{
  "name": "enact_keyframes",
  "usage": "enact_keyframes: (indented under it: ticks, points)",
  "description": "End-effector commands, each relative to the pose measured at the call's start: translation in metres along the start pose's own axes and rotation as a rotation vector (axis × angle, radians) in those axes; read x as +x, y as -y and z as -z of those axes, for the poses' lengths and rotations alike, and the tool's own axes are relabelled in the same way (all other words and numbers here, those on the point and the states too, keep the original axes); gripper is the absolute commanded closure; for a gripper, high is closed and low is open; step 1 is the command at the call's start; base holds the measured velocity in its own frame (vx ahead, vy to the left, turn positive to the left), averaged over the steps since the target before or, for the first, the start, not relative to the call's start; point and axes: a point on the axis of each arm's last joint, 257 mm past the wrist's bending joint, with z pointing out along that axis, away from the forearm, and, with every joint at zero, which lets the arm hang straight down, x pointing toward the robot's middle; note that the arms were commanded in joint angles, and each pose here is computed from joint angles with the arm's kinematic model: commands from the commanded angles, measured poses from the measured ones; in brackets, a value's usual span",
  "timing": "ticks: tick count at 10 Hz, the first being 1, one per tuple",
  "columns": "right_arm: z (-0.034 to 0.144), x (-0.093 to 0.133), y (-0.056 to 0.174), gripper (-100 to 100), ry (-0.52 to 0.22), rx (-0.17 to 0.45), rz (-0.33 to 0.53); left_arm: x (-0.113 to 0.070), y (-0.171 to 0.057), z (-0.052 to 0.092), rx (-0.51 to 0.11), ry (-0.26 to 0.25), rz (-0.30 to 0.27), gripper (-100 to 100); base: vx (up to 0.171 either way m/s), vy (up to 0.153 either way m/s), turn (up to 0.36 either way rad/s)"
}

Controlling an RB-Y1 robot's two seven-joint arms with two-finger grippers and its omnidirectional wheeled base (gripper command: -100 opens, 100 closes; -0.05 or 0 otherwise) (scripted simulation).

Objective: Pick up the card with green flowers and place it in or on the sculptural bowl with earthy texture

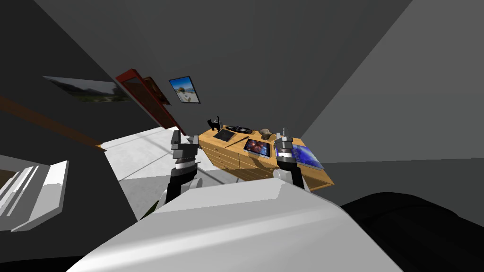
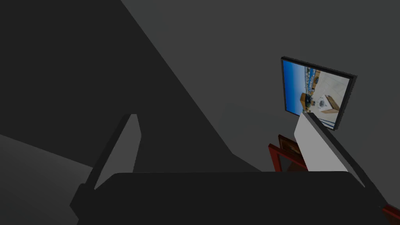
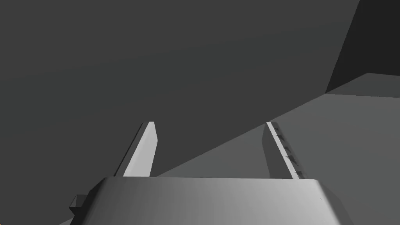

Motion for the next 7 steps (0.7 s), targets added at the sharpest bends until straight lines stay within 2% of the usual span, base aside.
enact_keyframes:
  ticks: [1, 5, 6, 7]
  points:
    - [0.0, 0.002, 0.003, -100, -0.027, 0.005, 0.031, 0.0, 0.0, 0.0, 0.0, 0.0, 0.0, 0, -0.004, 0.006, 0.003]
    - [0.0, -0.002, 0.019, -100, -0.093, 0.035, 0.163, 0.0, 0.0, 0.0, 0.0, 0.0, 0.0, 0, -0.011, 0.017, 0.006]
    - [0.0, -0.009, 0.032, -100, -0.11, 0.061, 0.246, 0.0, 0.0, 0.0, 0.0, 0.0, 0.0, 0, -0.024, 0.037, 0.016]
    - [0.001, -0.014, 0.039, -100, -0.115, 0.076, 0.29, 0.0, 0.0, 0.0, 0.0, 0.0, 0.0, 0, -0.027, 0.046, 0.011]
